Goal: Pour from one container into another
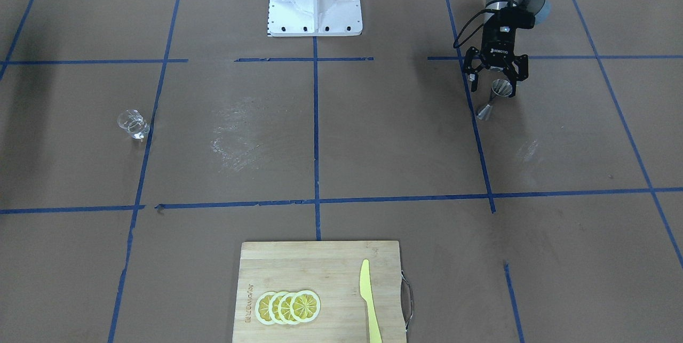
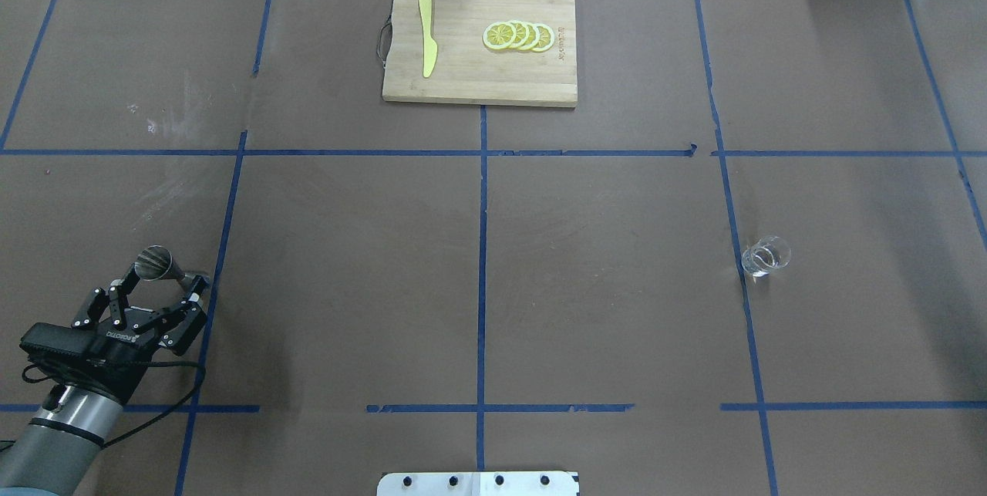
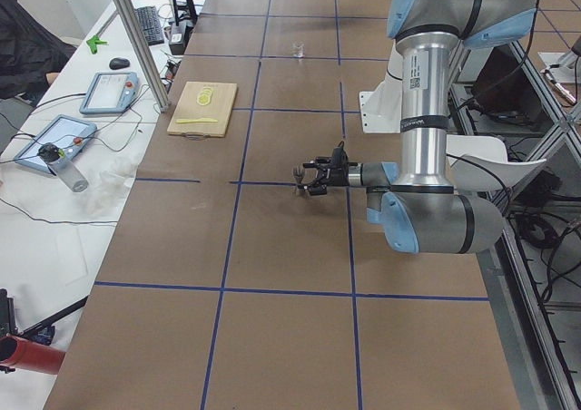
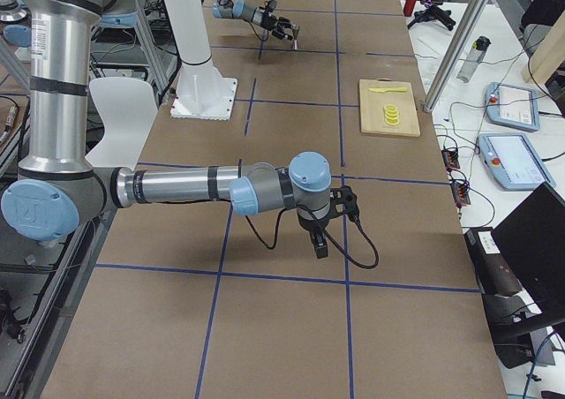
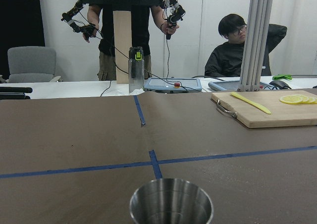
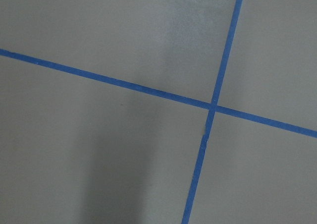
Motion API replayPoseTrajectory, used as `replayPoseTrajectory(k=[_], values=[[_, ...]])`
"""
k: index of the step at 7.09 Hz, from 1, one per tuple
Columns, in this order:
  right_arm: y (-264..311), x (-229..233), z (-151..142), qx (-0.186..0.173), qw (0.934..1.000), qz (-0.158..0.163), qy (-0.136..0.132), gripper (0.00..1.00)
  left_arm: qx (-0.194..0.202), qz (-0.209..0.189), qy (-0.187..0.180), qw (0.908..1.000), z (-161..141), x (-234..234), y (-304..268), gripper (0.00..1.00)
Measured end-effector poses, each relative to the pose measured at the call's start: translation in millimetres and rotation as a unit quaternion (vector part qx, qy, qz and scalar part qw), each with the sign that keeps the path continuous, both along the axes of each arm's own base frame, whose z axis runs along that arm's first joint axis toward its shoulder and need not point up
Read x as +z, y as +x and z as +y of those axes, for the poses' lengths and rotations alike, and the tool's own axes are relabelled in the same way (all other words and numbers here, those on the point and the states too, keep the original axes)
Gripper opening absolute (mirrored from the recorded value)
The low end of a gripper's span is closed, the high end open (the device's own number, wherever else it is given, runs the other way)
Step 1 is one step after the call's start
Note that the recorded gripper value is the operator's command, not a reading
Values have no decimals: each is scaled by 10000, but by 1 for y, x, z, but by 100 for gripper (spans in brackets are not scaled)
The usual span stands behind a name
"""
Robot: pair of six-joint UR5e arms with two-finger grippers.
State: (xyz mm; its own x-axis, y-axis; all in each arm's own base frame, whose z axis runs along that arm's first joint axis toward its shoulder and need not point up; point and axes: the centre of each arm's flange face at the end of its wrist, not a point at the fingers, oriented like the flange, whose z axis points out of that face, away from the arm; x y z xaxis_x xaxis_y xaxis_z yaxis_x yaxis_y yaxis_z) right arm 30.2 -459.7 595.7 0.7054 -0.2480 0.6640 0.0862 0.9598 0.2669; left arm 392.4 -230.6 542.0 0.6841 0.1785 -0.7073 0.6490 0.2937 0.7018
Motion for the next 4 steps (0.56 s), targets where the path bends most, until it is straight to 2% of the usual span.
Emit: replayPoseTrajectory(k=[4], values=[[0, 0, 0, -2, 10000, 0, 3, 100, 96, -53, -23, 9999, 1, 6, 5, 100]])
